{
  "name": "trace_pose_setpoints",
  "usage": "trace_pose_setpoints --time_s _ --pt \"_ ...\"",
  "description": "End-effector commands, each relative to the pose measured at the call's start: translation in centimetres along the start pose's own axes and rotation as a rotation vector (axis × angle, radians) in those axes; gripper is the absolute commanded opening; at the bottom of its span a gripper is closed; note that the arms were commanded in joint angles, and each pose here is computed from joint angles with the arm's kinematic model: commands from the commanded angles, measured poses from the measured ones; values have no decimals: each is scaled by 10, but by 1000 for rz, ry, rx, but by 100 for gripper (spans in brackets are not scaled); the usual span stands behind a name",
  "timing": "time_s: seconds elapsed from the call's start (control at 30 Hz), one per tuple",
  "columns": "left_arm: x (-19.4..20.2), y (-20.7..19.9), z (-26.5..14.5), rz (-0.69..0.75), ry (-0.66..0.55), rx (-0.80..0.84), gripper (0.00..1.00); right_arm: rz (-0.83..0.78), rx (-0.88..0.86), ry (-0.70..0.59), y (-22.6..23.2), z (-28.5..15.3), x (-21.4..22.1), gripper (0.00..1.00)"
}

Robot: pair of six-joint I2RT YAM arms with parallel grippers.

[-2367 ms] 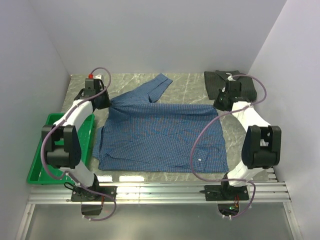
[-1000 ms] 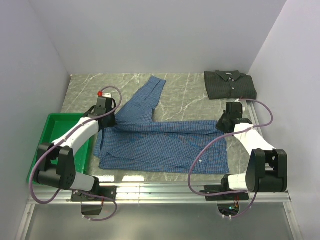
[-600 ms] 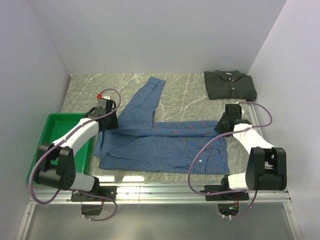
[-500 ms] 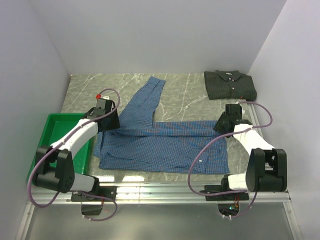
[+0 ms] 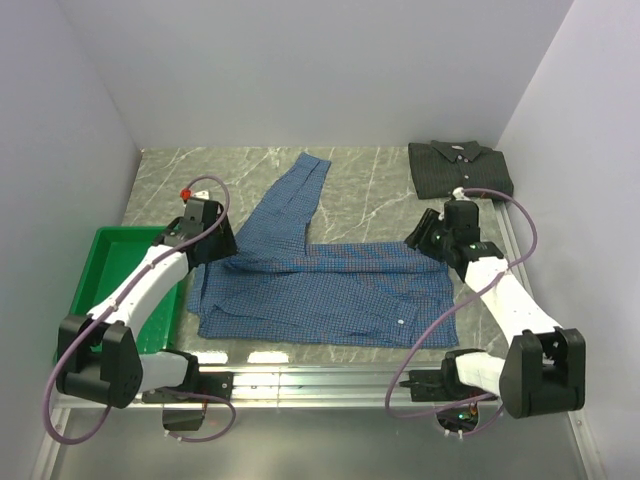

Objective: Fold and stack the long sleeve shirts
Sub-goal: Fold the shirt

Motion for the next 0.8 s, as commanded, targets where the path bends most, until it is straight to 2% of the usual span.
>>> trace_pose_setpoints --time_s 0.0,0.17,0.3,0.4,0.53,0.6,0.7,0.77 --pt "-11 -3 -1 -69 -41 -7 69 36 -110 18 15 8 1 55" --pt "-38 -17 -7 -108 -106 87 75 41 -140 49 16 16 7 55" --pt "-60 -30 4 -89 -117 131 78 -23 -136 45 22 11 14 55" --pt "-77 -40 25 -73 -94 122 79 -72 -135 37 27 3 19 55" --pt "-100 -52 65 -65 -96 93 74 -102 -183 28 32 -10 28 57" --pt "-114 -61 74 -52 -126 129 74 -111 -202 39 32 -13 35 60" --pt "-115 -71 106 -24 -90 151 75 -130 -257 63 35 -20 44 65" --pt "-119 -75 117 -12 -106 158 74 -140 -280 71 37 -26 49 72"
Point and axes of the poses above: each gripper's point midway between its finger pads, its own z axis out along the fingers, its own y axis along the line the jaws close on, x = y × z, the point moved 7 cm from there along -z, back along the fingers, and after that the axes turned 9 degrees about z, right-handed, at the moved point
